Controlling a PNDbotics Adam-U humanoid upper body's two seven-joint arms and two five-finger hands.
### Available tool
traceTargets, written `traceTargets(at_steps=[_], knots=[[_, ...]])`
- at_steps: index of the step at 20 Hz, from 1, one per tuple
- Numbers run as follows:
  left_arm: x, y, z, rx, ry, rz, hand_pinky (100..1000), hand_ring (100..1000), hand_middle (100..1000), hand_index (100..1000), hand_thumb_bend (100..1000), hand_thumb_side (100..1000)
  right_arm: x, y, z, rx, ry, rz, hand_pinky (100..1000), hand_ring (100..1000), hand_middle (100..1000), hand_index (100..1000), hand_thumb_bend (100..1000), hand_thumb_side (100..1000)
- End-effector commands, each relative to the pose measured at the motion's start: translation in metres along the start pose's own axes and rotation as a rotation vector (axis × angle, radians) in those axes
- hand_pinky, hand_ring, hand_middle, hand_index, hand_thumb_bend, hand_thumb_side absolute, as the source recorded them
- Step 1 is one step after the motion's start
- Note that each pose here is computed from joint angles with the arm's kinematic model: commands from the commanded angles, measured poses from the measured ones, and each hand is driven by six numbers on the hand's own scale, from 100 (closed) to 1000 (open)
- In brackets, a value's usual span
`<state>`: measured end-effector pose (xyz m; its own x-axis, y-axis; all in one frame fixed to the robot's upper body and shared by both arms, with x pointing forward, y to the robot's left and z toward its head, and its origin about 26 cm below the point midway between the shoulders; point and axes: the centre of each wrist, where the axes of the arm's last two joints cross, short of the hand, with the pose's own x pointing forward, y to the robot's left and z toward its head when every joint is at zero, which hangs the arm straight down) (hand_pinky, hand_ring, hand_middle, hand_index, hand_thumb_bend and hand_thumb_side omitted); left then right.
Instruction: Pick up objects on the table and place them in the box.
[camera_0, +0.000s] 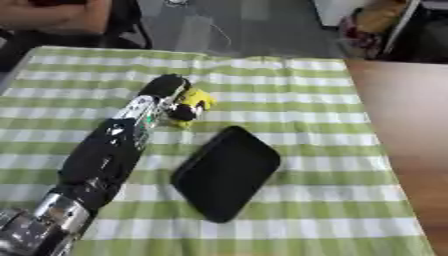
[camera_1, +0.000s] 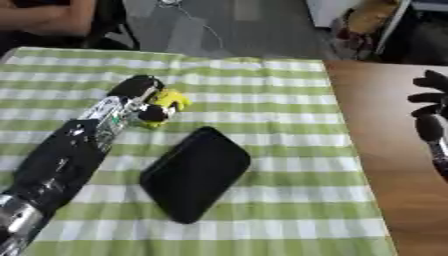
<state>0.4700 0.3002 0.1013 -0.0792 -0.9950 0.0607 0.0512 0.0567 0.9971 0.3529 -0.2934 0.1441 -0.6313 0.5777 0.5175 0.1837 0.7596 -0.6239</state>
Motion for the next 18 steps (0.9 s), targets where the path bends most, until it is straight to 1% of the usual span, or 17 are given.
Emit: traceTargets(at_steps=[1,6,7,9,11,14,16,18], knots=[[-0.001,0.022,-0.003,0.040,-0.009,-0.031,148,100,100,183,100,446,0.004,-0.007,-0.005,-0.010,-0.022,0.015,582,703,788,928,642,998],[-0.001,0.026,-0.003,0.046,-0.015,-0.038,147,100,100,181,100,448,0.003,-0.008,-0.005,-0.012,-0.020,0.016,582,703,788,928,641,999],[-0.001,0.029,-0.003,0.050,-0.021,-0.043,180,100,100,181,100,446,0.003,-0.008,-0.005,-0.012,-0.020,0.017,582,703,788,928,641,999],[0.000,0.038,-0.003,0.066,-0.039,-0.059,192,100,100,181,100,443,0.003,-0.008,-0.004,-0.014,-0.018,0.018,582,703,788,928,641,1000],[0.000,0.057,-0.001,0.101,-0.069,-0.083,182,100,100,180,100,439,0.002,-0.009,-0.003,-0.014,-0.013,0.023,582,703,788,928,643,997],[0.008,0.092,0.005,0.176,-0.131,-0.112,179,100,100,179,100,438,0.000,-0.010,-0.001,-0.014,-0.004,0.028,582,703,788,927,641,1000],[0.016,0.106,0.009,0.195,-0.167,-0.121,180,100,100,179,100,438,0.000,-0.010,-0.001,-0.015,-0.004,0.029,582,703,788,928,641,1000],[0.022,0.112,0.012,0.191,-0.190,-0.124,183,100,100,179,100,437,0.000,-0.010,-0.001,-0.015,-0.004,0.030,583,703,788,927,641,1000]])
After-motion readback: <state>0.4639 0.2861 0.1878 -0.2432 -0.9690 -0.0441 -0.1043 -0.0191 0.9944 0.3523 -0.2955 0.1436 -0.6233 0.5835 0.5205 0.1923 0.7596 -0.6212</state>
